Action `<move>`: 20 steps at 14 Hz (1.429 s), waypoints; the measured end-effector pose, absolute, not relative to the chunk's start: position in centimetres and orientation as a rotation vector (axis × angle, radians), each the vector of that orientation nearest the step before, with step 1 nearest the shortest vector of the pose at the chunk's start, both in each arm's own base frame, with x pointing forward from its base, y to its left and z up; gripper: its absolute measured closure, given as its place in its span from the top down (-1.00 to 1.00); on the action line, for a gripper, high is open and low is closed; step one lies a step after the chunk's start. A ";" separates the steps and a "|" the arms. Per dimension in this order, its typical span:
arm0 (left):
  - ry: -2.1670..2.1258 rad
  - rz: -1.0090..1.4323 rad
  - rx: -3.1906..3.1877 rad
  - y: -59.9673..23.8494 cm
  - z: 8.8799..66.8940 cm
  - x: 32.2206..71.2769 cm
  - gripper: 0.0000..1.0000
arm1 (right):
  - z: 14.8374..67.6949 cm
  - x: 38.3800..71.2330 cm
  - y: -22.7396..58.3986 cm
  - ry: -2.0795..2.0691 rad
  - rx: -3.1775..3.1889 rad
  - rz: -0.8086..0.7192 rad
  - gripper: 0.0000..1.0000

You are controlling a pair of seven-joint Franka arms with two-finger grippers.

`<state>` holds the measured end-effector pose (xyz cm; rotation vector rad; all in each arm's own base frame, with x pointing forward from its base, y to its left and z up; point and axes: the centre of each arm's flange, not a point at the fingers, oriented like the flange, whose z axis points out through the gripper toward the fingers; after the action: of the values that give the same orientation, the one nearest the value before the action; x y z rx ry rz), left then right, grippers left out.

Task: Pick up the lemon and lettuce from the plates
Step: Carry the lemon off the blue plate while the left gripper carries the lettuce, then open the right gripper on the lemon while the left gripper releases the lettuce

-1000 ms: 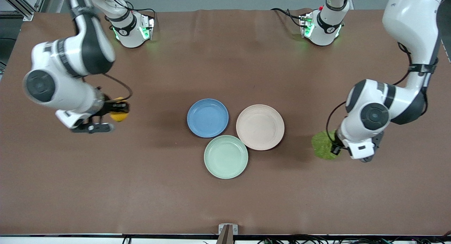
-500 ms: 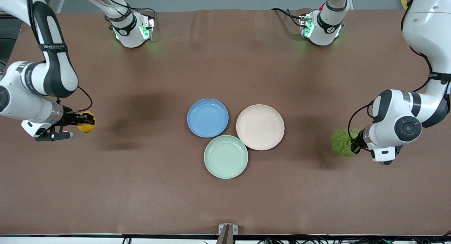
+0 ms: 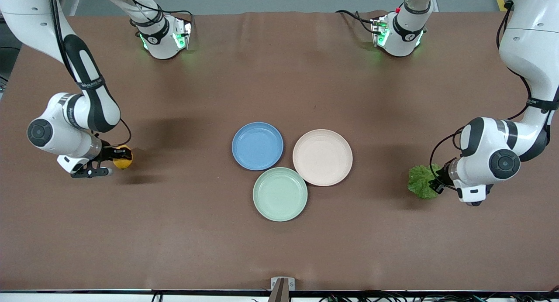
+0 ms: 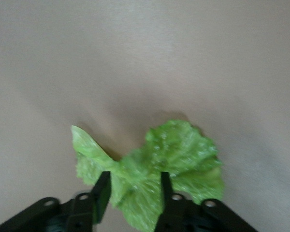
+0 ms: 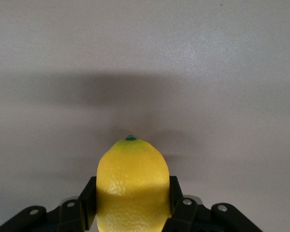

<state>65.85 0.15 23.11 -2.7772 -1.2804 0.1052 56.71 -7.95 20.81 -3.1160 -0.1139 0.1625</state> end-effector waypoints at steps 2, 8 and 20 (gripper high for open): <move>-1.253 0.044 -2.815 -1.7 26.3 66.5 0.52 | 20.0 56.8 -7.9 -0.115 -3.119 0.153 0.21; -0.892 -0.107 -2.897 -3.4 39.4 66.6 1.00 | 20.0 57.0 -7.9 -0.117 -3.120 0.143 0.34; -0.335 -0.047 -3.010 -3.4 56.0 62.0 1.00 | 51.2 55.4 -5.4 -0.047 -3.085 0.208 1.00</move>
<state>62.01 -3.42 56.02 -3.0096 -0.3352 -0.0465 55.41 -5.42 51.22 -3.0850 -0.0474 0.2078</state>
